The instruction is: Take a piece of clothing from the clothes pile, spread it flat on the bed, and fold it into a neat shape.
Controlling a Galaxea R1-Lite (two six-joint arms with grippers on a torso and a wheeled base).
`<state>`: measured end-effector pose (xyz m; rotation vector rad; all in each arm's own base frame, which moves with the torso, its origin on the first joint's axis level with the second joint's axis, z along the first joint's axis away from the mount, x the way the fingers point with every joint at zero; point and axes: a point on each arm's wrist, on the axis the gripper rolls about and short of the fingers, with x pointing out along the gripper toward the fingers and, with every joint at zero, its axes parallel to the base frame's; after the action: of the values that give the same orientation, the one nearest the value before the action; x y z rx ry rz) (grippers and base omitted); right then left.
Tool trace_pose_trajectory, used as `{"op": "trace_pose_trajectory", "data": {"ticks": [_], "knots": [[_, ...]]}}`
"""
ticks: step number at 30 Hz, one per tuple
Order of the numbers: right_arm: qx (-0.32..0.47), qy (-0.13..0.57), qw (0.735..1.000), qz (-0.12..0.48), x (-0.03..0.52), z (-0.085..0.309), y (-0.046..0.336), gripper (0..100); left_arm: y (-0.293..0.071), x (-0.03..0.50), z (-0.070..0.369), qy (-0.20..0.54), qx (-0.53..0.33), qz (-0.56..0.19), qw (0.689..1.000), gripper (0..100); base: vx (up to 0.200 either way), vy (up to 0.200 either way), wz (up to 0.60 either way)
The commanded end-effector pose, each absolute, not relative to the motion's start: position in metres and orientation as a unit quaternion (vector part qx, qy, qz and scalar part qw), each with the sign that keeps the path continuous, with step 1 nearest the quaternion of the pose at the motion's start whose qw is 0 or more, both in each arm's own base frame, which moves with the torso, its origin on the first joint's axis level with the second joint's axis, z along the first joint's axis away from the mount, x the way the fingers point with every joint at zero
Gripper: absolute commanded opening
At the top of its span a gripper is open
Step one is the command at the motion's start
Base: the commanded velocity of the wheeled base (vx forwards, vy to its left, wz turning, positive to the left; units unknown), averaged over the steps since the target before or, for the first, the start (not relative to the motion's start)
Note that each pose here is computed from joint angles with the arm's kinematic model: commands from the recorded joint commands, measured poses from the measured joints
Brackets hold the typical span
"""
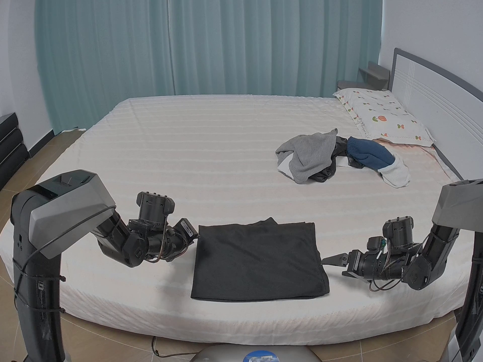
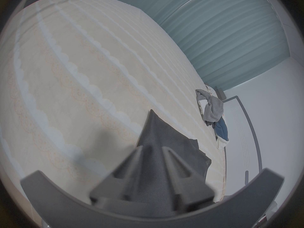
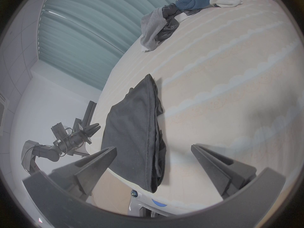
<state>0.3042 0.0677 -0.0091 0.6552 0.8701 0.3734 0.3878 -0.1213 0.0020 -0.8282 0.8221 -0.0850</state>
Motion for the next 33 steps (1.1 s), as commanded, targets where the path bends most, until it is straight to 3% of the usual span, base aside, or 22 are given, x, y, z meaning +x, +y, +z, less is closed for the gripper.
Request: {"op": "trace_pose_trajectory", "data": {"ticks": [1, 8, 27, 28, 33], "knots": [[0.311, 0.413, 0.838, 0.175, 0.307, -0.013, 0.068, 100, -0.121, 0.384, -0.001, 0.391, -0.378, -0.047, 0.838, 100, 0.000, 0.000, 0.00], [0.312, 0.413, 0.838, 0.175, 0.311, -0.015, 0.068, 100, -0.124, 0.373, -0.016, 0.387, -0.313, -0.086, 0.863, 100, 0.000, 0.000, 0.00], [0.313, 0.408, 0.839, 0.179, 0.314, -0.014, 0.069, 100, -0.143, 0.371, -0.029, 0.388, -0.282, -0.110, 0.870, 100, 0.000, 0.000, 0.00], [0.312, 0.407, 0.840, 0.178, 0.314, -0.014, 0.069, 100, -0.143, 0.371, -0.029, 0.387, -0.283, -0.110, 0.870, 0, 0.000, 0.000, 0.00], [0.313, 0.411, 0.838, 0.175, 0.314, -0.017, 0.069, 100, -0.144, 0.372, -0.029, 0.386, -0.285, -0.110, 0.871, 0, 0.000, 0.000, 0.00]]}}
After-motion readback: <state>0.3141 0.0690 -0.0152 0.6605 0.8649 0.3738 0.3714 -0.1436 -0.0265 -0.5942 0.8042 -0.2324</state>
